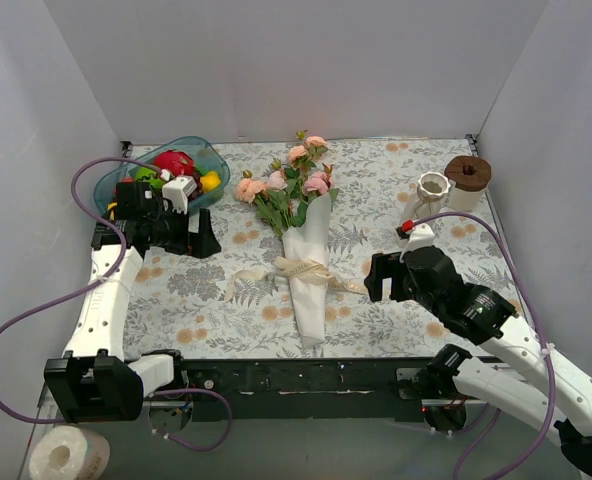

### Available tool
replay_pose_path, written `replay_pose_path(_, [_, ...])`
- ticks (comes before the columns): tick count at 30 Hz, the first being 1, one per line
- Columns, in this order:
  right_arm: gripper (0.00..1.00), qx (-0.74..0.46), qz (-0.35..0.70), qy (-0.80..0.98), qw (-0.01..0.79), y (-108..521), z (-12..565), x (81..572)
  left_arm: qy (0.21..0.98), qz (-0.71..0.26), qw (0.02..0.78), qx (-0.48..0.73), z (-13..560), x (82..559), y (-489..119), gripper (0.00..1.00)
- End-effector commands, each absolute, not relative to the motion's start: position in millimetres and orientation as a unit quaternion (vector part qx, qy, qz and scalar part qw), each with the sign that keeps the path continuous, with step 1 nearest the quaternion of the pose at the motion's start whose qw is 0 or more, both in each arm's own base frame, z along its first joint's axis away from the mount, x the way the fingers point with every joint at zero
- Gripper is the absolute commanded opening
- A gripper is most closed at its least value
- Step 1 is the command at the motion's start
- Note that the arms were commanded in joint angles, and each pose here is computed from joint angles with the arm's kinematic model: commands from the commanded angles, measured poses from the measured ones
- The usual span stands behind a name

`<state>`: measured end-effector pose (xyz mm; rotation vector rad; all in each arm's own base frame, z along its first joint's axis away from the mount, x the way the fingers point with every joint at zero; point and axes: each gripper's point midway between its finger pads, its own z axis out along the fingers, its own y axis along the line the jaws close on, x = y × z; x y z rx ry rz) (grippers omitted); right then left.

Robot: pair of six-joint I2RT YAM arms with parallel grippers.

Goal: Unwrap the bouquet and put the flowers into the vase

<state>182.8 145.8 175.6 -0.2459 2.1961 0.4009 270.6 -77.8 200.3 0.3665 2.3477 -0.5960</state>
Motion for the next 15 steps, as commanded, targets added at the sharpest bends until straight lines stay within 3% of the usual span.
replay_pose_path(1, [0.98,-0.1,0.162,0.884,0.427,153.2,166.7,187.0,0.901,-0.236,0.323,0.169,192.3,262.5,-84.6,0.98])
replay_pose_path(8, [0.91,-0.113,0.122,0.919,0.357,162.9,124.8,190.0,0.898,-0.24,0.282,0.237,165.9,257.8,-115.3,0.98])
replay_pose_path(15, [0.89,-0.094,0.127,0.917,0.367,168.3,109.8,197.9,0.892,-0.245,0.239,0.293,133.2,263.6,-145.2,0.98])
